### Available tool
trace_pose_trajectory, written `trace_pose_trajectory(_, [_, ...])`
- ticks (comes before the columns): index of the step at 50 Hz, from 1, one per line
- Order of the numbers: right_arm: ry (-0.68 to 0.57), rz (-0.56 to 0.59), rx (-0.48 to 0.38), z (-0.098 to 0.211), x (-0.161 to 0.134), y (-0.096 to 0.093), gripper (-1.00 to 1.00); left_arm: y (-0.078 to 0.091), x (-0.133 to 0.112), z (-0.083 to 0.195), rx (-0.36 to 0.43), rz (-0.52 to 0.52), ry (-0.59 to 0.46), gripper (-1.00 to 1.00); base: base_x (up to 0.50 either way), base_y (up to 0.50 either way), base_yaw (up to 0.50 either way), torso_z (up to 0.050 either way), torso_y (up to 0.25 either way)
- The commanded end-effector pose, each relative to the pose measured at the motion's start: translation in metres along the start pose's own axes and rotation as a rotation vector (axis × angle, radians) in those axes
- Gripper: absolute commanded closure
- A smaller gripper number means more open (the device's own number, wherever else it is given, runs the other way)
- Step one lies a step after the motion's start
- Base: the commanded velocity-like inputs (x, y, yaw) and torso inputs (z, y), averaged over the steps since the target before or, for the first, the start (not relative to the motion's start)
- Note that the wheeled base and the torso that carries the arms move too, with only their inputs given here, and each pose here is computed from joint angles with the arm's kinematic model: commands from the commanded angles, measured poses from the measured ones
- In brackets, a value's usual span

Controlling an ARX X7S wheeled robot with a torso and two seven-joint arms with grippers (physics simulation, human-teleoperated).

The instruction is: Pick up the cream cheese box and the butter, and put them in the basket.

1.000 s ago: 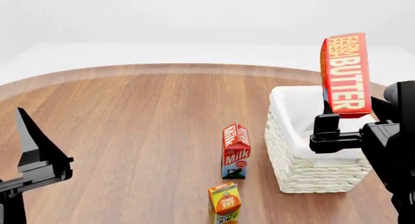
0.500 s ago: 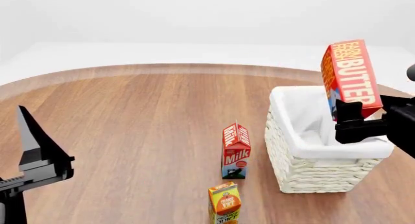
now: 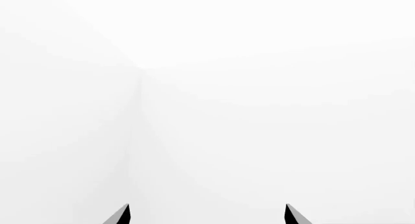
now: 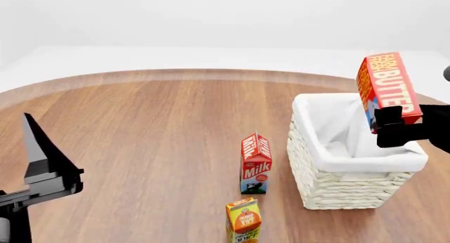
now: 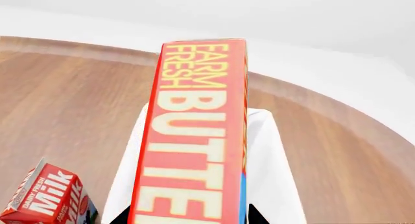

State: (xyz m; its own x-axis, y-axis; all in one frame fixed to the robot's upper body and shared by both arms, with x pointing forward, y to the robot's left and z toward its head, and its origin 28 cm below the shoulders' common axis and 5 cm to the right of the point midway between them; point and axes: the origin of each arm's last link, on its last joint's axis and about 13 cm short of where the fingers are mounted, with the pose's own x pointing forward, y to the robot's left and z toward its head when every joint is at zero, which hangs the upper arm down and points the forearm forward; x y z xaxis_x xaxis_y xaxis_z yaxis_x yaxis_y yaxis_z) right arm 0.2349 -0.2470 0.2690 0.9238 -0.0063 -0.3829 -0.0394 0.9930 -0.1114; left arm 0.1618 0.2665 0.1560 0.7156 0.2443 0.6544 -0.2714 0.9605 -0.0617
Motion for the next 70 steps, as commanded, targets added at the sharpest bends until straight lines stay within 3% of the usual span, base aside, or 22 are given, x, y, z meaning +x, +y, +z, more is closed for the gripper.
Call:
trace_pose_trajectory(1, [-0.099, -0.014, 0.022, 0.032, 0.013, -0.017, 1.00, 0.000, 0.001, 0.000, 0.016, -0.002, -0.011, -1.00, 0.00, 0.00, 0.00, 0.000, 0.000])
trace_pose_trajectory(17, [-0.056, -0.015, 0.145, 0.019, 0.050, -0.014, 1.00, 0.000, 0.000, -0.001, 0.015, -0.006, -0.004, -1.00, 0.00, 0.00, 0.00, 0.001, 0.001])
trace_pose_trajectory(40, [0.017, 0.053, 0.106, 0.004, 0.081, 0.013, 1.00, -0.001, 0.000, -0.004, 0.007, -0.009, 0.009, -1.00, 0.00, 0.00, 0.00, 0.000, 0.002])
trace_pose_trajectory(61, [0.088, -0.018, 0.136, -0.018, 0.099, 0.008, 1.00, -0.001, -0.001, -0.005, 0.010, -0.013, 0.013, -1.00, 0.00, 0.00, 0.00, 0.000, 0.001])
trace_pose_trajectory(70, [0.107, 0.003, 0.113, -0.024, 0.103, 0.013, 1.00, -0.001, -0.001, -0.006, 0.010, -0.015, 0.016, -1.00, 0.00, 0.00, 0.00, 0.000, 0.001])
